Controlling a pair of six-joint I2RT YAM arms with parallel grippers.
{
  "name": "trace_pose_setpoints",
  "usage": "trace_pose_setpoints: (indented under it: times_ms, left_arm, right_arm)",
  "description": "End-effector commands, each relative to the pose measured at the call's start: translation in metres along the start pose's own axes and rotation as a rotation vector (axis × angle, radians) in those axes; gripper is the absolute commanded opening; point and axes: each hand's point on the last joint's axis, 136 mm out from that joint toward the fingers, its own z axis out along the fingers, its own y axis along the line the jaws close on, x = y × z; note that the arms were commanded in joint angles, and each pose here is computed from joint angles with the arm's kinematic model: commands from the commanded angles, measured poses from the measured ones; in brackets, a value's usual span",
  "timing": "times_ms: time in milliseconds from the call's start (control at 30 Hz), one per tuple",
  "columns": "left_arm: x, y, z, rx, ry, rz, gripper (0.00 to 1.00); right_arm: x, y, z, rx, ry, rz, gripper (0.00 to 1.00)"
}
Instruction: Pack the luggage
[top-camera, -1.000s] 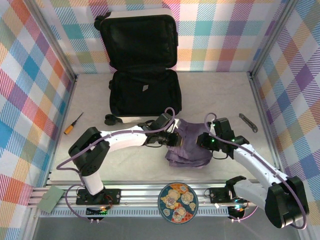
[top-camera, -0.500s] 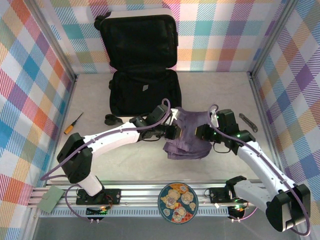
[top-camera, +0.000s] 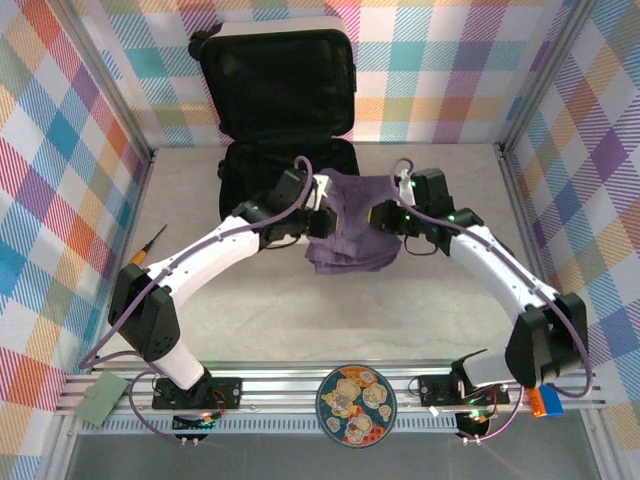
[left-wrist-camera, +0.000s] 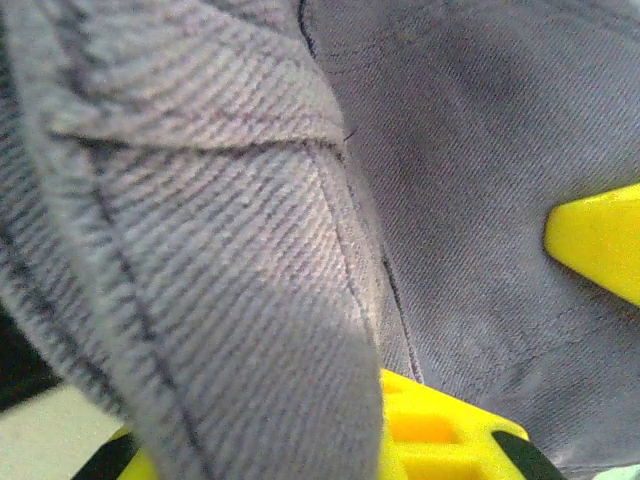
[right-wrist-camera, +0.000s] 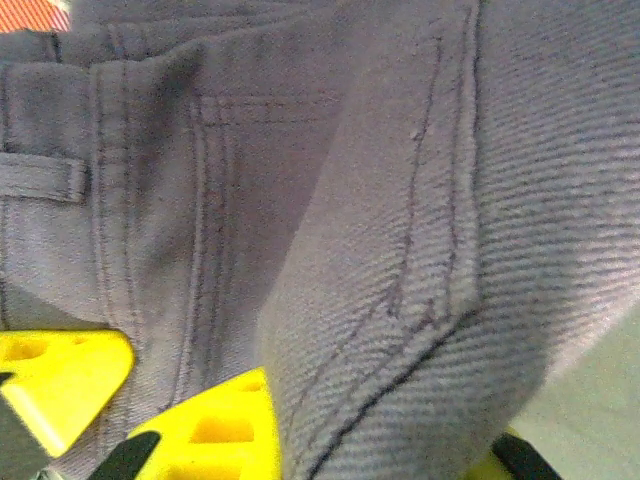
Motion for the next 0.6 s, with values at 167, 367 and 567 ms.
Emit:
trace_pose_setpoints:
  times_ms: [167,367,567]
  left_arm:
    - [-0.058,0.04,0.0,-0.055,-0.095,-0.003,0.0]
    - [-0.087,0.08,0.006,-0.105,-0.131,-0.056,0.0]
    - [-0.112,0.114,0.004,-0.12,-0.161,-0.101,0.0]
  right_arm:
    - [-0.073,0.053,0.048,-0.115,-0.067,-0.095,0.0]
    - [-0.101,0.074,0.093,-0.137,-0.038,-0.114,0.0]
    - [-0.113,0.086,0.133,-0.145,-0.004,-0.114,0.0]
